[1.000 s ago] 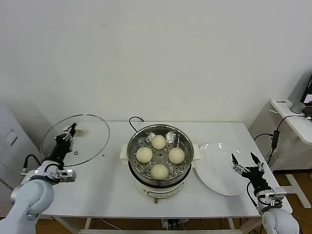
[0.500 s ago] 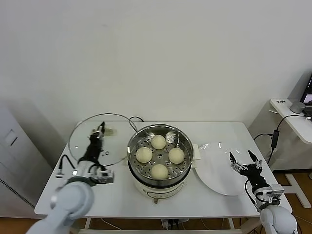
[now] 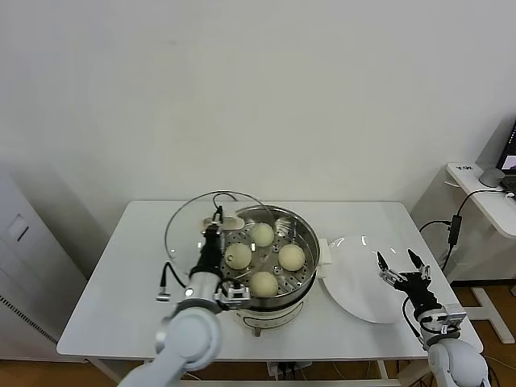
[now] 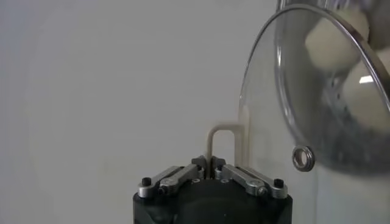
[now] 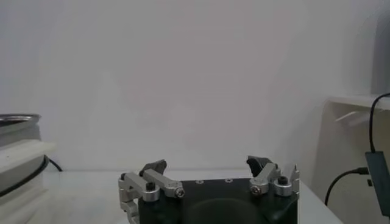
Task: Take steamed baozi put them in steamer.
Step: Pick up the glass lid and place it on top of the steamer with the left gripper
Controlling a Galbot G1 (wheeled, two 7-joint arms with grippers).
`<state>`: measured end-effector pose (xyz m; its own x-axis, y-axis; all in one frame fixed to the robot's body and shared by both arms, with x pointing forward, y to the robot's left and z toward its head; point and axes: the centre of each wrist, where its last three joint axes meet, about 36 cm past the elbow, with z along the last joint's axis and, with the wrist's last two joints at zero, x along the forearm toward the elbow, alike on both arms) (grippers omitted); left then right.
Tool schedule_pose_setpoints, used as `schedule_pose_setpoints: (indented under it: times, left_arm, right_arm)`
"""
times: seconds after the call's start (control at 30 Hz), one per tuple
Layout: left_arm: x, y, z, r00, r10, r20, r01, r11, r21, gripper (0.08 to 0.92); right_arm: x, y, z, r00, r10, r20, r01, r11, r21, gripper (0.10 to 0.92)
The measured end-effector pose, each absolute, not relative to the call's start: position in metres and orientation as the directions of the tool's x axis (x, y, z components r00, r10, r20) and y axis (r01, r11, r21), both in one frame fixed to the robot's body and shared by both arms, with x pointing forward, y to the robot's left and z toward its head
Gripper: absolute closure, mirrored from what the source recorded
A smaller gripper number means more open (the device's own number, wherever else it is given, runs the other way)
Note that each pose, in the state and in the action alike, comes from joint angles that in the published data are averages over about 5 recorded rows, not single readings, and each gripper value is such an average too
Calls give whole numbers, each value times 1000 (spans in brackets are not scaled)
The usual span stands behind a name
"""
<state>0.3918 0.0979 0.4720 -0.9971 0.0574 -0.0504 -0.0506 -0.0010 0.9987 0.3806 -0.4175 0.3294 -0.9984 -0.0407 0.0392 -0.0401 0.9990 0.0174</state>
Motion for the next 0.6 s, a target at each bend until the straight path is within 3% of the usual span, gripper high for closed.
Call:
schedule_pose_setpoints:
  times: [0.6]
  left_arm:
    - [388, 22, 452, -990, 138, -37, -36, 3, 999, 888]
  right_arm:
    - [380, -414, 326, -998, -49, 44, -48, 999, 21, 200]
